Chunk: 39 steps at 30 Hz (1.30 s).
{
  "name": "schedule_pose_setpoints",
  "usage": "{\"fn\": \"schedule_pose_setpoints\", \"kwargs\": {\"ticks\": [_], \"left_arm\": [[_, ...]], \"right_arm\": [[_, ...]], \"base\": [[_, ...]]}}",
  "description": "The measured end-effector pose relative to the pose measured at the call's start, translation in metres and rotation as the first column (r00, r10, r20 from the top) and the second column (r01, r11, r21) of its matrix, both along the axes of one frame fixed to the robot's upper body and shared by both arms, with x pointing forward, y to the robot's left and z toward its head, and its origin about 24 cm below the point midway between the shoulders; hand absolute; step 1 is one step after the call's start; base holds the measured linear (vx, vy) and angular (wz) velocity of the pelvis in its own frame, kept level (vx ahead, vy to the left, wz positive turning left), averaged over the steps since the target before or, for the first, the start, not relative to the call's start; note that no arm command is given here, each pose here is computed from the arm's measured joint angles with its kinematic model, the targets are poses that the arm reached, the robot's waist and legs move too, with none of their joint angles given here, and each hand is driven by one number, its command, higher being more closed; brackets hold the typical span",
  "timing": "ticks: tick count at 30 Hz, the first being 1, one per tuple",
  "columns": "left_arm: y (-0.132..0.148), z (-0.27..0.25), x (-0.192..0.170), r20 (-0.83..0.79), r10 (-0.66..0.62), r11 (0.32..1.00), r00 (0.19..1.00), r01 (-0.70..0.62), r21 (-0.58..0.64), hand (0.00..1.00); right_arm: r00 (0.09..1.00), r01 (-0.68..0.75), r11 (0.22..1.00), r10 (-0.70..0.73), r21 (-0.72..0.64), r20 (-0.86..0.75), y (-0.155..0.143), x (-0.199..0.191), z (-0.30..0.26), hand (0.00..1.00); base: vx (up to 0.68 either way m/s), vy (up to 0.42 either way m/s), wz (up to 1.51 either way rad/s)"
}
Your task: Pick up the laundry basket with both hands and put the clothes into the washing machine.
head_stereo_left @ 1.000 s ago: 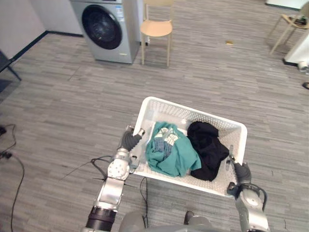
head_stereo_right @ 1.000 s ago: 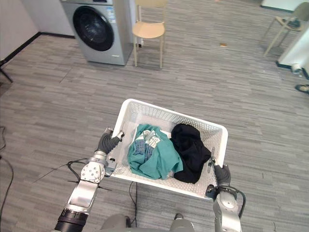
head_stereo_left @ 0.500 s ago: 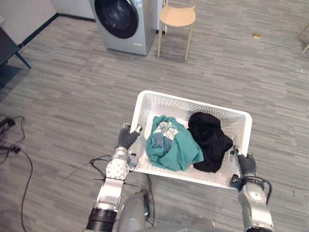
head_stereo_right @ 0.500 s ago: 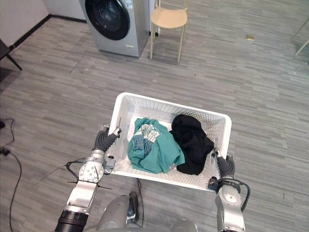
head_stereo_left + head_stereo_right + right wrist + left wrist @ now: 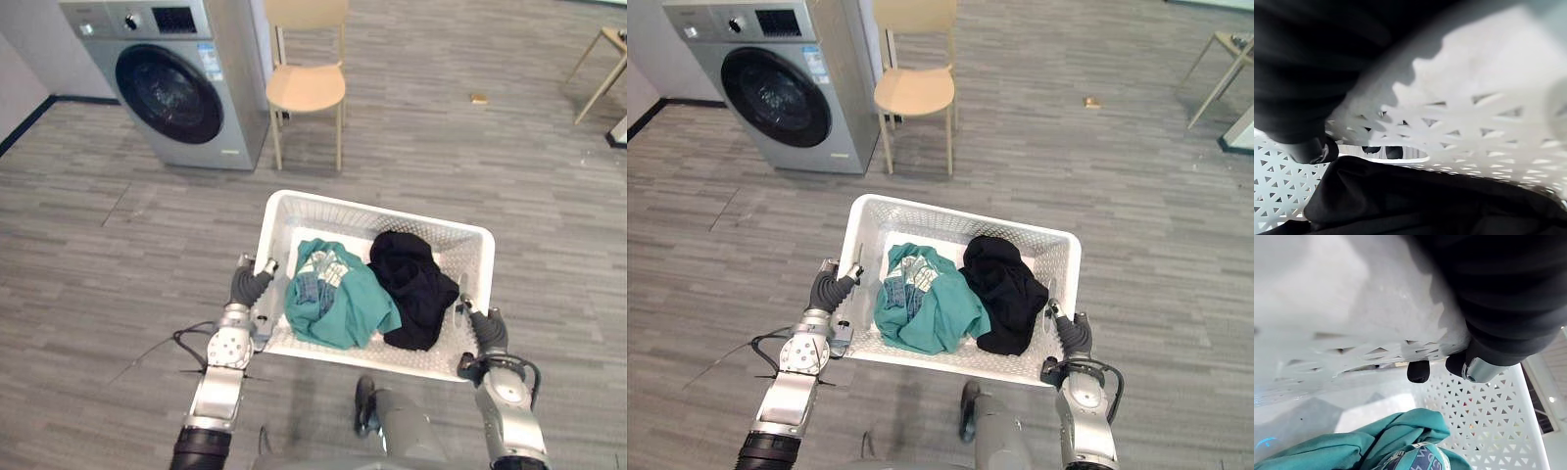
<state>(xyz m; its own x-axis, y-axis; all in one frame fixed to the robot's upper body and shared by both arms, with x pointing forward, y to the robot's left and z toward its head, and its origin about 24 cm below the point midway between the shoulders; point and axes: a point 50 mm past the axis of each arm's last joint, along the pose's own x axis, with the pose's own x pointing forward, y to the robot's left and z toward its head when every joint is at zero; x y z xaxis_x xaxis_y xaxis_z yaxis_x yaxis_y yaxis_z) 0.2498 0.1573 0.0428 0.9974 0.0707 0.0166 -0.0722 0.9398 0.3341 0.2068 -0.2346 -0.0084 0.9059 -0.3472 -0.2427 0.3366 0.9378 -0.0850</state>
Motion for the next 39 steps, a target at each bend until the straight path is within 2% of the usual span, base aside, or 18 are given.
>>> {"fn": "schedule_pose_setpoints", "kwargs": {"ticks": [4, 8, 14, 20, 23, 32, 39], "left_arm": [[-0.004, -0.003, -0.002, 0.001, -0.004, 0.999, 1.000, 0.004, -0.047, 1.00], [-0.002, 0.004, -0.002, 0.042, 0.007, 0.997, 0.999, -0.004, -0.072, 1.00], [0.000, 0.003, -0.011, 0.038, 0.030, 0.996, 0.999, -0.026, -0.086, 1.00], [0.017, 0.000, -0.015, 0.016, 0.052, 0.998, 0.999, -0.051, -0.024, 1.00], [0.017, 0.002, -0.015, 0.027, 0.048, 0.999, 0.998, -0.047, -0.020, 1.00], [0.008, -0.013, -0.015, -0.032, 0.042, 0.998, 0.999, -0.043, -0.039, 1.00], [0.005, -0.010, -0.013, -0.011, 0.044, 0.997, 0.999, -0.045, -0.062, 1.00]], "right_arm": [[0.999, 0.030, 0.999, -0.029, -0.036, 0.031, -0.004, -0.011, 0.010, 1.00], [0.997, 0.019, 0.999, -0.016, -0.041, 0.069, -0.002, -0.006, 0.019, 1.00], [0.996, -0.004, 0.998, 0.009, -0.061, 0.083, -0.001, 0.000, 0.023, 1.00], [0.999, -0.006, 1.000, 0.006, -0.011, 0.041, 0.015, -0.002, 0.009, 1.00], [0.999, -0.011, 1.000, 0.011, -0.008, 0.045, 0.017, -0.001, 0.009, 1.00], [1.000, -0.005, 0.999, 0.005, -0.034, -0.002, 0.008, -0.010, 0.004, 1.00], [0.999, 0.020, 0.998, -0.018, -0.054, 0.040, 0.005, -0.015, 0.015, 1.00]], "base": [[0.55, -0.153, 0.05], [0.49, -0.035, 0.03], [0.52, 0.173, -0.07], [0.63, 0.185, -0.06], [0.52, 0.030, 0.22], [0.65, -0.169, 0.28], [0.59, -0.149, -0.31]]}}
